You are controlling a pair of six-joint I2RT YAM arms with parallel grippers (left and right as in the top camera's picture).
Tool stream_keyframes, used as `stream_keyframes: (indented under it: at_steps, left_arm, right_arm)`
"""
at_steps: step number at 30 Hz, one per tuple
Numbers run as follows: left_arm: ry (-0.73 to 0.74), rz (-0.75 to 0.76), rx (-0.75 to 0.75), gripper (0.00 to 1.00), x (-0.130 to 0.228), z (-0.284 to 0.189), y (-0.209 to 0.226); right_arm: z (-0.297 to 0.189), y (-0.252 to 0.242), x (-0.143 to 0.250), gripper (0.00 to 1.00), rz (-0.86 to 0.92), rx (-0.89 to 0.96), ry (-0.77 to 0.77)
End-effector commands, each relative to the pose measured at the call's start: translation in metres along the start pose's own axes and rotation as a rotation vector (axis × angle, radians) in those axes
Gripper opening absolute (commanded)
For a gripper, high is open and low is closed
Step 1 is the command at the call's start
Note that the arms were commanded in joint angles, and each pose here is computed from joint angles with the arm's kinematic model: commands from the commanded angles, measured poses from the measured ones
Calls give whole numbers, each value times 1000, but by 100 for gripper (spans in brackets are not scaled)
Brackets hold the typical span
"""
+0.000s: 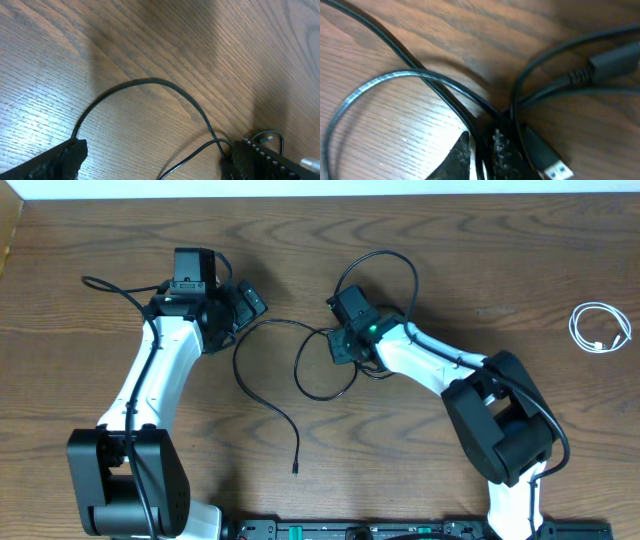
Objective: Untangle cables
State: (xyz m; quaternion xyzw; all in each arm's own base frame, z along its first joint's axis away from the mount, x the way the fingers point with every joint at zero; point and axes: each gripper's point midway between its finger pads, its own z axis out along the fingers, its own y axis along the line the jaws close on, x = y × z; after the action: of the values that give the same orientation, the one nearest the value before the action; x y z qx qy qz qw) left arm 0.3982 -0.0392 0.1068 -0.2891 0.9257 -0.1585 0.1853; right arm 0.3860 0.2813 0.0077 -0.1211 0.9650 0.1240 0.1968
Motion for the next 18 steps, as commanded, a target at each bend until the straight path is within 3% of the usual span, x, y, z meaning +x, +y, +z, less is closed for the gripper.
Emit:
stream_keyframes:
  at_steps: [1,18]
  left_arm:
    - [8,-1,-25,98,3,4,8]
    - [8,-1,-25,98,3,4,8]
  right_arm:
    - [3,12,5,15,24,-123,41]
    - [17,-4,7,15,59,7,13]
